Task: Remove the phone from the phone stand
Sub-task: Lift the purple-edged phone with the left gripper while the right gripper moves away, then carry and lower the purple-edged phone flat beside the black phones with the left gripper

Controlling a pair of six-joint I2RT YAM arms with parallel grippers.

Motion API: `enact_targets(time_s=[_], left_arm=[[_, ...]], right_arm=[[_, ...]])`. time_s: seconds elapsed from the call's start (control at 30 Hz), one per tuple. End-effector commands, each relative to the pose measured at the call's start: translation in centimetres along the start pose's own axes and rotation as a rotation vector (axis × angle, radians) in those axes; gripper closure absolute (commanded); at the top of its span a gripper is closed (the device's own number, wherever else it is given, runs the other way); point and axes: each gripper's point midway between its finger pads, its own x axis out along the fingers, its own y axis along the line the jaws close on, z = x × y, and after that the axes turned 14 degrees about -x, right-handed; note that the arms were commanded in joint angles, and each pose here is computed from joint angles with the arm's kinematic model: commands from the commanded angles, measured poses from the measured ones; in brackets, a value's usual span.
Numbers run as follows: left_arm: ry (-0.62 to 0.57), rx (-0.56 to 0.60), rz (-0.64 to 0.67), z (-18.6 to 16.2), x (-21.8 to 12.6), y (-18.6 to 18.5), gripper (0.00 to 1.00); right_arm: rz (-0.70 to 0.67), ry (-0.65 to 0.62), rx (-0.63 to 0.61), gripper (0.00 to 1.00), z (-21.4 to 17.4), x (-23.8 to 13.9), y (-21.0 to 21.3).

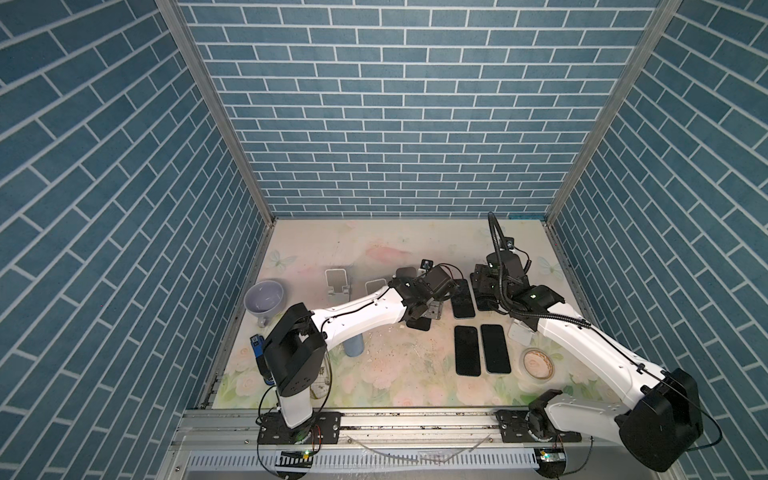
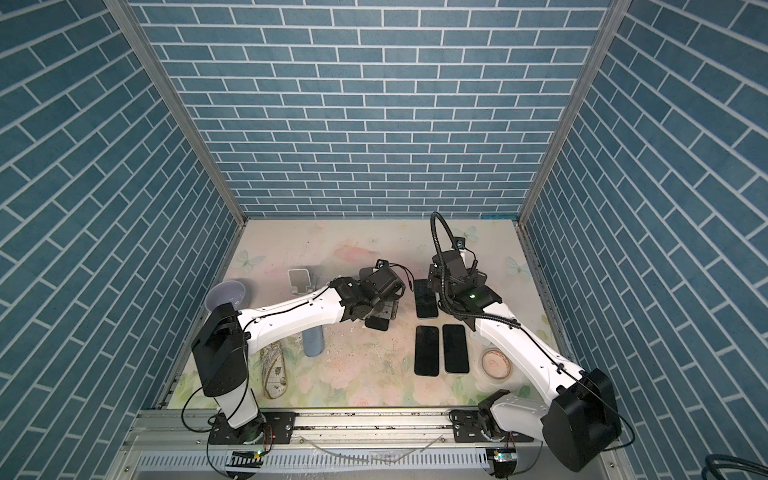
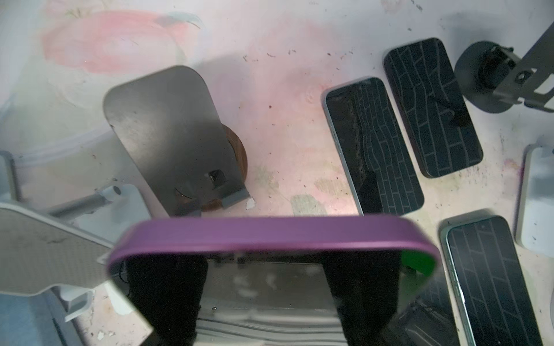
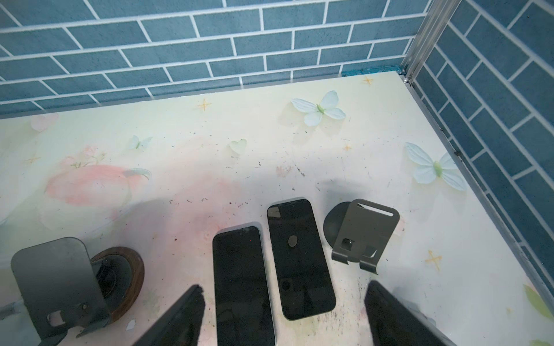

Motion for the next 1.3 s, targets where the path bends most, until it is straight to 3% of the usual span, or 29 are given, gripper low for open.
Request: enact_targets(time_s=[0.0,0.43,0.73,1.27], left_arm=[[0.035,-0.012,-0.048,-0.7,-0.2,-1.9,0.41],[0.218,-0.002,-0.023,-5.1,1.6,-2.5,0.41],[0.346,-0.077,-0.033,-7.7,2.9,-3.2,0.41],[0.483,-0.199,0.064,-11.2,4.7,-2.1,0.41]], right_arm=[[-0.017,-0.025,0.01,0.15,0.5,-0.4,-0.5],[-0.068,-0.034,0.007,0.16,0.2,-1.8,-2.3],[-0.05,-0.024,0.021,0.15,-0.3,-1.8,-2.0],[-0.039,0.001,0.015,0.15,-2.2,-1.6,-1.9]])
